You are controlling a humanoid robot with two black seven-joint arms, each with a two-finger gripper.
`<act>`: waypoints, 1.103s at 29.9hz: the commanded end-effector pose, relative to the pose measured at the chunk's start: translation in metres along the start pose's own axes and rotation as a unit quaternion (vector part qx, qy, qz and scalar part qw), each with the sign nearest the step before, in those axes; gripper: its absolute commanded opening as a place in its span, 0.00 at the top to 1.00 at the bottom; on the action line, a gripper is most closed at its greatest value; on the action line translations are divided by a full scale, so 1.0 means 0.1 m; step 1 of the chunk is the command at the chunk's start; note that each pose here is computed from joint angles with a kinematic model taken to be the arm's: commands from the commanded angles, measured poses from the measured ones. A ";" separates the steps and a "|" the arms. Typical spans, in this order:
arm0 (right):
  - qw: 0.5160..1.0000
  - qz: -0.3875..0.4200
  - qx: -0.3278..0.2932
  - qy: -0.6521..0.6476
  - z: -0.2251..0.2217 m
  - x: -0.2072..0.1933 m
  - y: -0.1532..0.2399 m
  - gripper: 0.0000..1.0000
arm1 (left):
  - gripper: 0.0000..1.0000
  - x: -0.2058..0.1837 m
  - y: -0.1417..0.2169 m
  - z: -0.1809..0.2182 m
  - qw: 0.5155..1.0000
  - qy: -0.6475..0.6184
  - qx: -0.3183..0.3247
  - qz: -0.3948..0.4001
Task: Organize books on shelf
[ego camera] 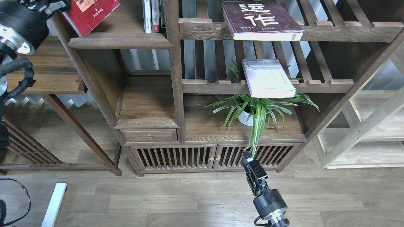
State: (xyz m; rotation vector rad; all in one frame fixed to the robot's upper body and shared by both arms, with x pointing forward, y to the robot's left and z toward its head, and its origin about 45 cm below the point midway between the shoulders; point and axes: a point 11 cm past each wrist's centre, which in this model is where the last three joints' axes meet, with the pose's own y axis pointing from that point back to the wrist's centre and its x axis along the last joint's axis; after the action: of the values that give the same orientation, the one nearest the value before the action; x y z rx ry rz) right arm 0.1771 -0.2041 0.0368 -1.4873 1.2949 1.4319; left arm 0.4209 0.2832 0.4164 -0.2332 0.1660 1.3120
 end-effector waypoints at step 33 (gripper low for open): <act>0.996 0.082 0.027 -0.006 -0.23 0.38 0.62 0.40 | 0.98 -0.06 -0.44 -0.08 0.999 -0.042 -0.008 0.034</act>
State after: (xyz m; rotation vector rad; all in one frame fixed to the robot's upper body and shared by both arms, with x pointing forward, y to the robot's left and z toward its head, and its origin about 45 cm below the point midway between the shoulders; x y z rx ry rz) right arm 0.1248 -0.2473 0.0145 -1.3683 1.4551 1.4873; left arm 0.4609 0.2655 0.4151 -0.1886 0.1001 1.3872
